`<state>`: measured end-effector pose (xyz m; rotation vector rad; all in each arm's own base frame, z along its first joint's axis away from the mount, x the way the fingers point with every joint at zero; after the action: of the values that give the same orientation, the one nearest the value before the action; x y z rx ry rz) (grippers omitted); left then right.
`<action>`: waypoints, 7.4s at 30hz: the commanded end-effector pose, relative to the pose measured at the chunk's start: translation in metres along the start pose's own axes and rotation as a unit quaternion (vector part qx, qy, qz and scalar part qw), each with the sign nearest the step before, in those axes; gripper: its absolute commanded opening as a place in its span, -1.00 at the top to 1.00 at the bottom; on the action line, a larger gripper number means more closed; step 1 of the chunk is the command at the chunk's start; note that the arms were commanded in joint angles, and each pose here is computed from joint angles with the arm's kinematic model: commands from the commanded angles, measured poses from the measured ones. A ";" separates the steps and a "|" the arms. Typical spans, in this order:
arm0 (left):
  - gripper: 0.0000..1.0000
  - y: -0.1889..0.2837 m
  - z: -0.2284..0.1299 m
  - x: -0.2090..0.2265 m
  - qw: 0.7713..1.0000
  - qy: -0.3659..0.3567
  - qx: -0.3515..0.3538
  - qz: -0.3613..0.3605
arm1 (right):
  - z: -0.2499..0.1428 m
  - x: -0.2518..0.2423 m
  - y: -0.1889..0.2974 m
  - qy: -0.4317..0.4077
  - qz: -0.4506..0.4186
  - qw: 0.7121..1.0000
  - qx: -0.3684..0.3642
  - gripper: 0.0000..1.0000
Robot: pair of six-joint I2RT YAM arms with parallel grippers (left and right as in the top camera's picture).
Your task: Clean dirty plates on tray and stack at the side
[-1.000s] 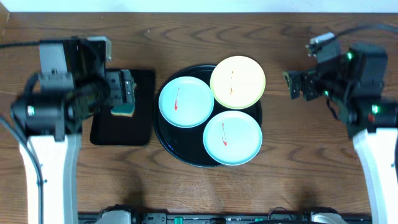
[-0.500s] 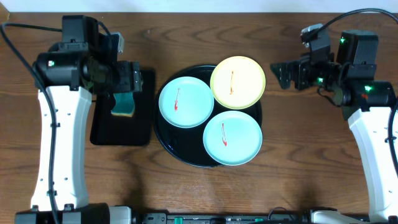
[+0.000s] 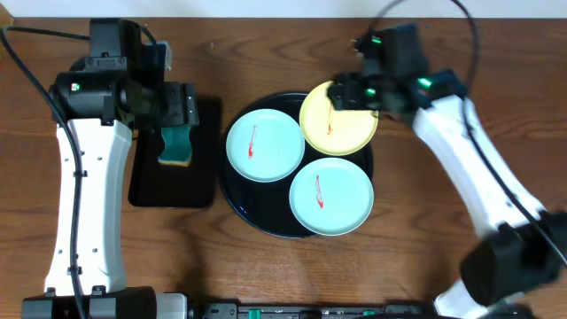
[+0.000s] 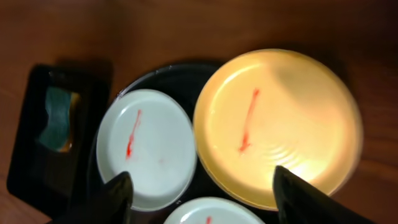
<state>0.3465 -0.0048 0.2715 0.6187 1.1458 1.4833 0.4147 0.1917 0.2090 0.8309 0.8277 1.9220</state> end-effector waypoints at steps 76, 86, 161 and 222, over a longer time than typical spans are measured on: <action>-0.30 -0.175 -0.018 0.056 0.971 -0.051 0.187 0.141 | -0.125 0.051 -0.186 -0.010 -0.087 0.963 0.257 0.98; -0.01 -0.216 -0.035 0.093 0.958 -0.028 0.249 0.142 | -0.125 0.051 -0.186 -0.005 -0.085 0.963 0.257 0.97; 0.85 -0.213 -0.082 -0.049 0.989 0.065 0.133 -0.003 | -0.121 0.050 -0.188 -0.002 -0.089 0.965 0.245 0.97; 0.85 -0.234 -0.063 -0.059 0.998 0.035 -0.014 0.046 | -0.119 0.050 -0.189 -0.002 -0.088 0.966 0.242 0.97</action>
<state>0.4223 -0.0949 0.0502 0.5890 1.0870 1.6440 0.3915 0.2830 0.0260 1.0108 1.2975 1.6045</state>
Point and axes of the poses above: each gripper's point midway between its finger pads, its own y axis back along the fingers, its own x axis along the line the jaws close on, z = x × y, the point moved 2 cm from there along y, back along the fingers, and after that the axes turned 15 degrees about y, right-handed, at the moved point
